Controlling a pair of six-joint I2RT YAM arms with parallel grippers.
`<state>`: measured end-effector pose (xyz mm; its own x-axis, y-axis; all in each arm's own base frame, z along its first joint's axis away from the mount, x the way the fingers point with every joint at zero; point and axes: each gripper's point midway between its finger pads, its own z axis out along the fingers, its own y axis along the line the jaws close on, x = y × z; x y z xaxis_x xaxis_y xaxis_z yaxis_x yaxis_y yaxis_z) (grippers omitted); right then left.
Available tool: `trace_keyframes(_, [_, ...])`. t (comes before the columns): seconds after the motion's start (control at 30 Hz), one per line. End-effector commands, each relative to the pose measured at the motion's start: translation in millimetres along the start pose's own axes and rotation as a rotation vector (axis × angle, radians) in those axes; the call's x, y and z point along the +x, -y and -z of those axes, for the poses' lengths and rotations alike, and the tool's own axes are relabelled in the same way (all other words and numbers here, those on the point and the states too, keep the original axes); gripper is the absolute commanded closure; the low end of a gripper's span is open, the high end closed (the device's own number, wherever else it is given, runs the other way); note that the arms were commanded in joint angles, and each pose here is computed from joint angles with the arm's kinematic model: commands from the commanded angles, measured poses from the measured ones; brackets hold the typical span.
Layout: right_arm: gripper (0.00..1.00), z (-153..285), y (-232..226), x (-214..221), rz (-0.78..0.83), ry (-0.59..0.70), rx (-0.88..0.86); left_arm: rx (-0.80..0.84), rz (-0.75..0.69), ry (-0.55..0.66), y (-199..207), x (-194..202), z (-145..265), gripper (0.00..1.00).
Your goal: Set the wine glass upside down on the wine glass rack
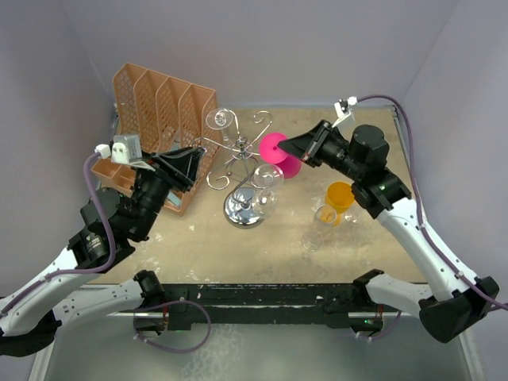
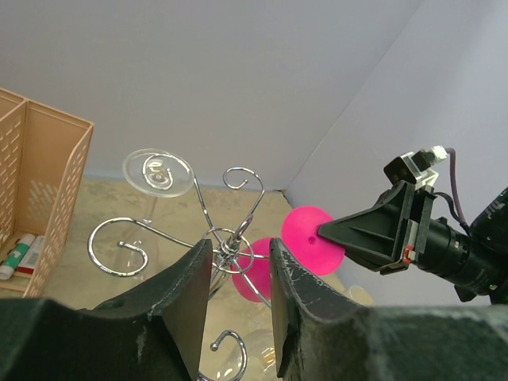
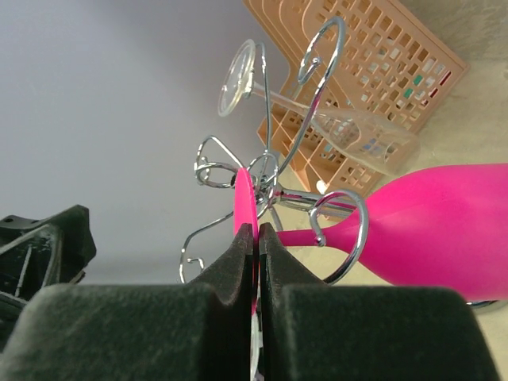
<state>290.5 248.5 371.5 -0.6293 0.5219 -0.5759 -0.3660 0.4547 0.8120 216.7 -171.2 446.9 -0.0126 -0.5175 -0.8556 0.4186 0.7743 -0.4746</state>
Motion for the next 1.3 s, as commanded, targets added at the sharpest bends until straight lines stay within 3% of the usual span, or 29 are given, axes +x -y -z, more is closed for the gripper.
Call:
trace_keyframes(0.0, [1.00,19,-20,-20,-0.038,0.109,-0.018,0.028,0.048,0.032,9,-15,1,0.68])
trace_keyframes(0.33, [1.00,28,-3,-36,-0.088,0.204,0.118,0.072,0.063,0.020,19,-12,0,0.68])
trace_keyframes(0.7, [0.98,19,1,-53,-0.066,0.274,0.132,0.022,0.086,0.006,14,-11,-4,0.68])
trace_keyframes(1.03, [0.78,4,1,-54,-0.032,0.243,0.128,-0.005,0.081,0.015,8,-17,0,0.67])
trace_keyframes(1.27, [0.55,6,-10,-55,0.030,0.220,0.100,-0.036,0.073,0.020,2,-22,2,0.67])
